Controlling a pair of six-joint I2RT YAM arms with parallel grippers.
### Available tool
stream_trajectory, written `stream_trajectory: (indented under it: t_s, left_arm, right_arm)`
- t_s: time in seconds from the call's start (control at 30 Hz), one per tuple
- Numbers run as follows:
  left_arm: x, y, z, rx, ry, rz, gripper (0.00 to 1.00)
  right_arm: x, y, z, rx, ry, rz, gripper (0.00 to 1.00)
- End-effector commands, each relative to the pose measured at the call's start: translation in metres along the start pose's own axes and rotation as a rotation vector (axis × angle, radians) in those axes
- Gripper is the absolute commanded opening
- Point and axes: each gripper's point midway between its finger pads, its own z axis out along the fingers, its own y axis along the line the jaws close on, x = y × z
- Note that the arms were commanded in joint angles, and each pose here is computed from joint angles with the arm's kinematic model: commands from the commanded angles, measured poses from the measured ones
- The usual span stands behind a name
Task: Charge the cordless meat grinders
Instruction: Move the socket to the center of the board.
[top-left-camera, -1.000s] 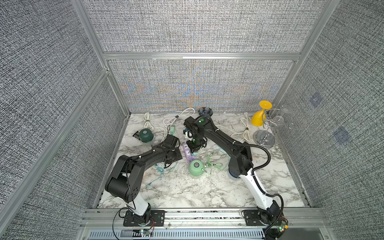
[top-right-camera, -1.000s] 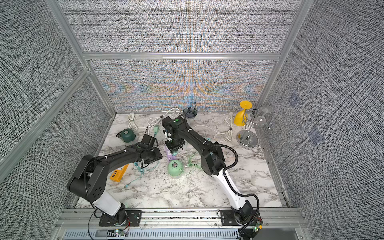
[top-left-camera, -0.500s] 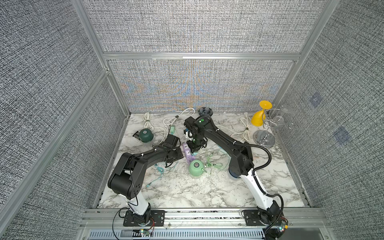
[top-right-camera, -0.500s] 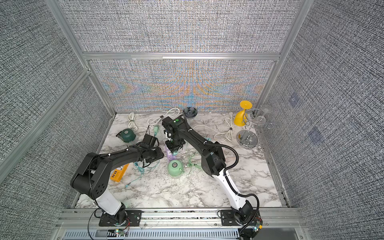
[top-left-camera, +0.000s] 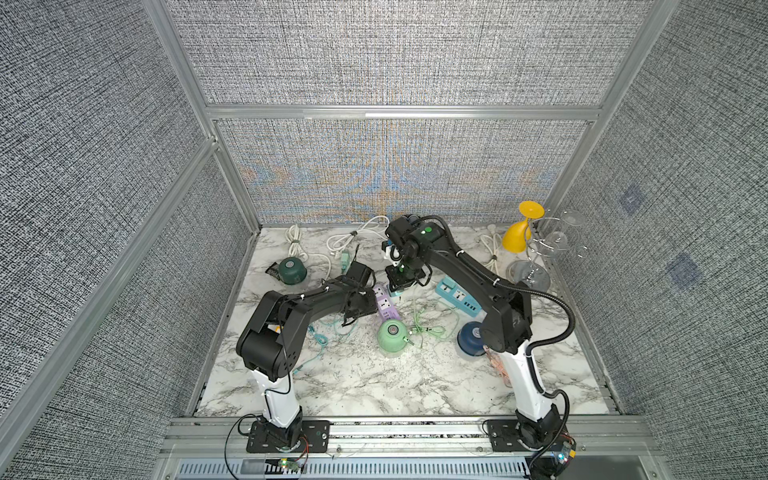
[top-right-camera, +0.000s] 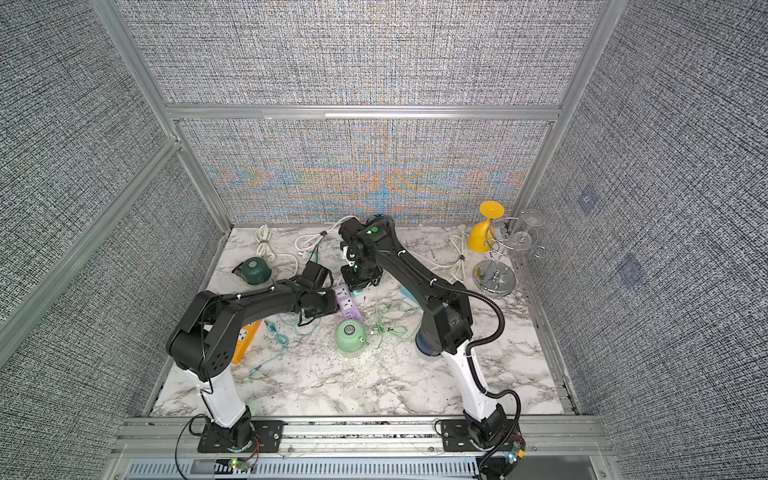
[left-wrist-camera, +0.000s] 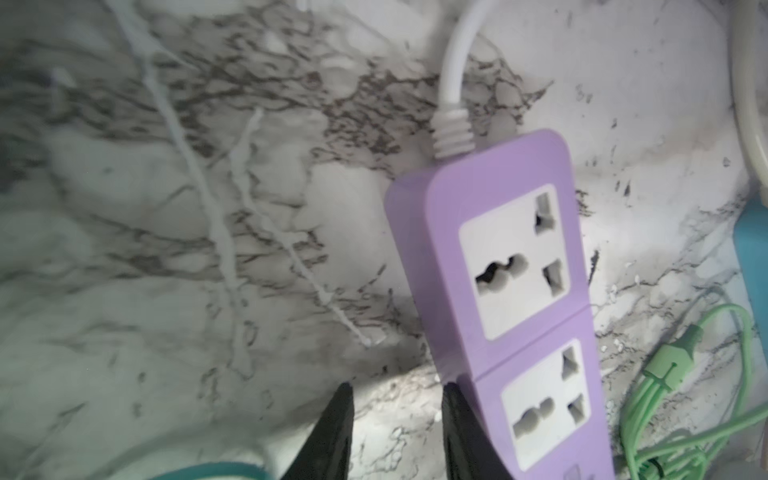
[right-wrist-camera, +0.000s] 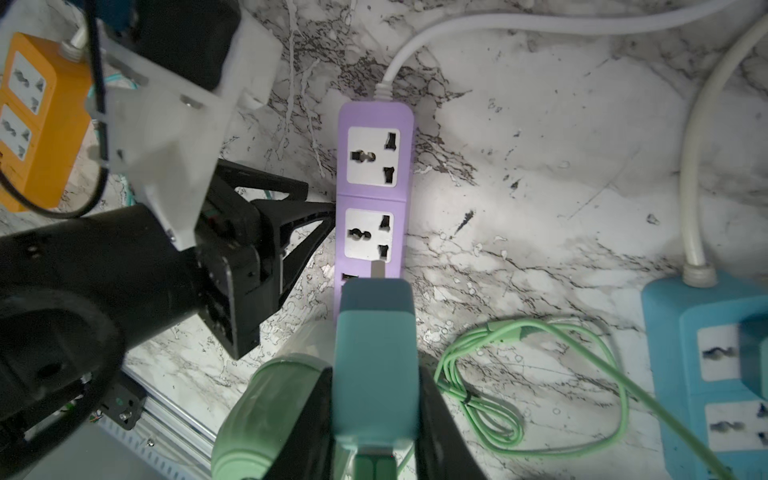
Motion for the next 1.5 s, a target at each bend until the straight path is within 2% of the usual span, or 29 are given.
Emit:
stream_trajectory:
  t_s: [0.0, 0.17, 0.4, 0.63, 0.73, 0.93, 1.07, 1.2, 1.47]
  left_arm:
    - [0.001, -0.012, 0.003, 0.005, 0.021, 0.039, 0.37]
    - [-0.008, -0.027, 0.012, 0.009, 0.024, 0.054, 0.37]
    - [-0.020, -0.050, 0.033, 0.042, 0.052, 0.077, 0.37]
    - [-0.053, -0.033, -0.014, 0.000, -0.057, 0.034, 0.40]
    - [-0.073, -0.029, -0.020, -0.004, -0.072, 0.031, 0.48]
    - [-0.104, -0.037, 0.005, -0.059, -0.017, 0.076, 0.55]
    - [-0.117, -0.043, 0.017, -0.079, -0.006, 0.087, 0.57]
    - [-0.114, -0.058, 0.029, -0.049, 0.028, 0.120, 0.56]
    - [-0.078, -0.087, 0.049, 0.004, 0.125, 0.218, 0.46]
  right_arm:
    - [-0.002, -0.003, -0.001, -0.026, -0.025, 0.018, 0.00]
    - [0.007, -0.022, -0.003, -0.021, -0.029, 0.061, 0.00]
    - [0.011, -0.054, -0.002, 0.061, -0.023, 0.077, 0.00]
    - [0.005, -0.064, -0.004, 0.051, -0.055, 0.087, 0.00]
    - [0.005, -0.068, -0.006, 0.037, -0.069, 0.098, 0.00]
    - [0.015, -0.072, -0.010, 0.025, -0.085, 0.108, 0.00]
    - [0.022, -0.069, -0.015, -0.003, -0.105, 0.116, 0.00]
    - [0.030, -0.070, -0.015, -0.003, -0.102, 0.112, 0.00]
    - [0.040, -0.074, -0.019, 0.012, -0.088, 0.076, 0.00]
